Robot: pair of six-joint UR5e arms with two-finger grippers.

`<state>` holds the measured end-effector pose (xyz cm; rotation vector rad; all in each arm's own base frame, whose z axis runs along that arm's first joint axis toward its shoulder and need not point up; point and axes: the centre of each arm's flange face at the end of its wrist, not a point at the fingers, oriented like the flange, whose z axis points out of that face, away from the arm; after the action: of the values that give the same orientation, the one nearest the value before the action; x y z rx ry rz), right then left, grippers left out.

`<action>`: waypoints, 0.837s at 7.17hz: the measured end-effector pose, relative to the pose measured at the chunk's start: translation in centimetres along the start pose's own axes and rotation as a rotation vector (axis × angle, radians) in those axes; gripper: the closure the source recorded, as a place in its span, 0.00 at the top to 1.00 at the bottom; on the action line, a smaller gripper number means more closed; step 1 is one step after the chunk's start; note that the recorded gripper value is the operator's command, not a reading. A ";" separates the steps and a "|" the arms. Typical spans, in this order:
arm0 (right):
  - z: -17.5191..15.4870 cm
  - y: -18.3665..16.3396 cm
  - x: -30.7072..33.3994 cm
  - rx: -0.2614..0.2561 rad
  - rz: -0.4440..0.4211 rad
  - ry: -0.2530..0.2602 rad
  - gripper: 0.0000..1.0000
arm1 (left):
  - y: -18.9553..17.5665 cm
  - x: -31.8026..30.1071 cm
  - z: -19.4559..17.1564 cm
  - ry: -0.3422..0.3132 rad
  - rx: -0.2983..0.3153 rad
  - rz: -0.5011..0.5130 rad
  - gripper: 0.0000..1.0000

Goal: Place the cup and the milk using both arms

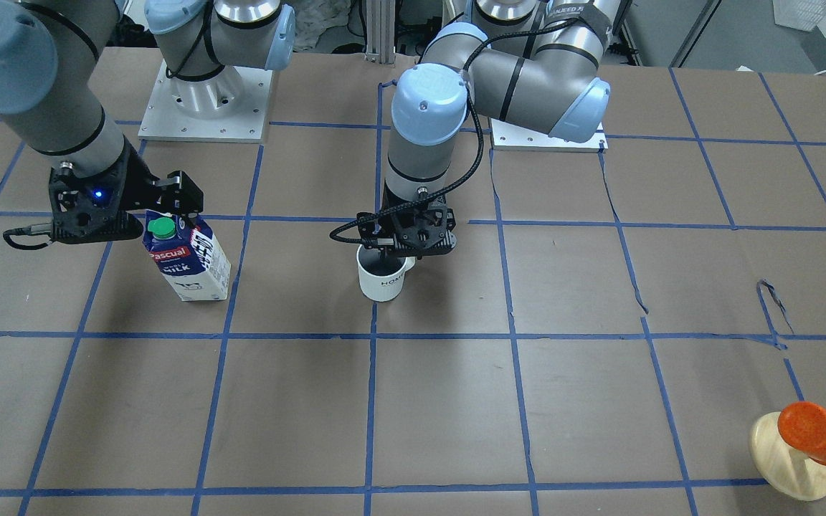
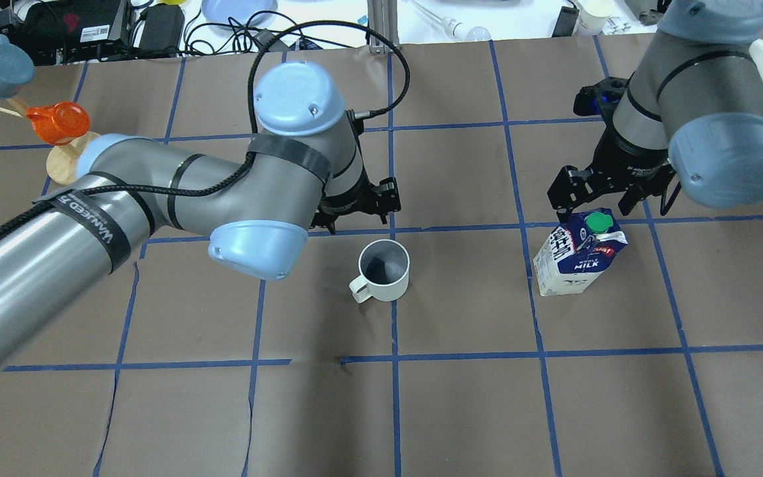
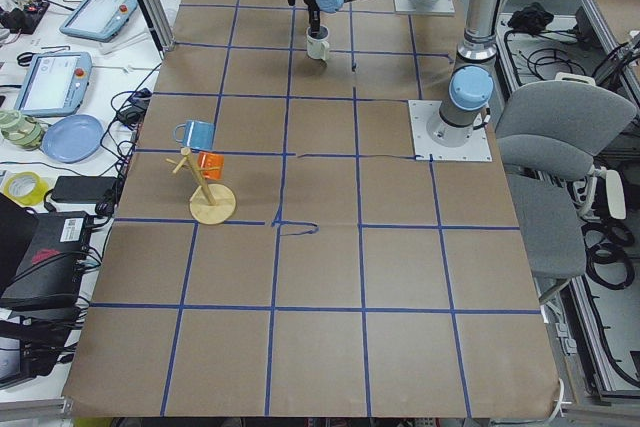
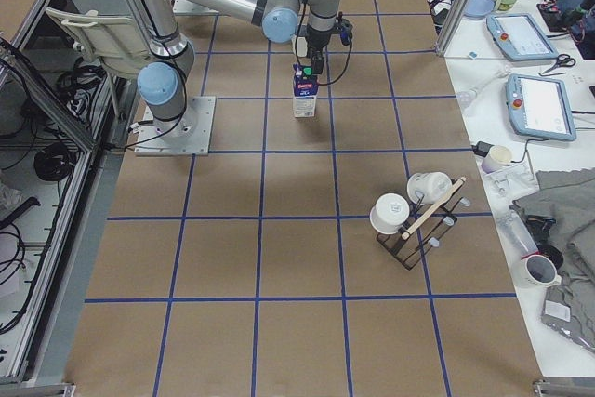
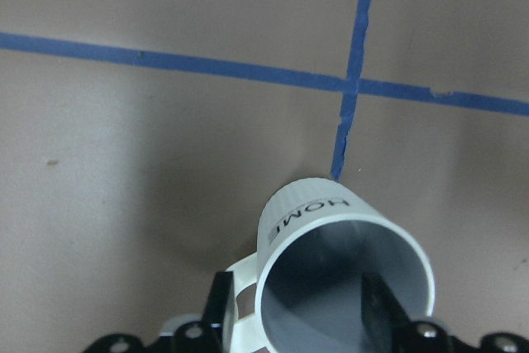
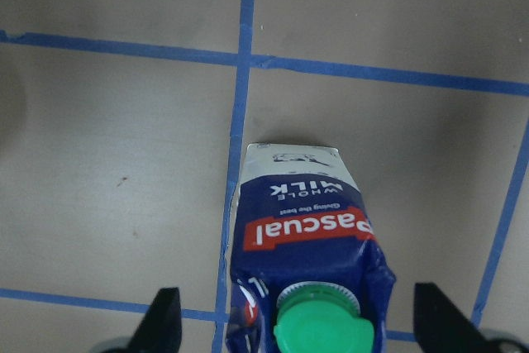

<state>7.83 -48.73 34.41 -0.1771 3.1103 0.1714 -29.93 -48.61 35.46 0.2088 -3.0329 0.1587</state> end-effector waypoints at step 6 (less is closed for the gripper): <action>2.3 1.0 0.2 -0.040 -0.002 0.024 0.48 | -7.2 -15.2 -19.7 -0.072 0.006 0.166 1.00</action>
<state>7.51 -47.55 32.25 -0.1840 3.1323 0.2337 -12.15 -51.51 54.07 -0.0388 -3.1206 0.1771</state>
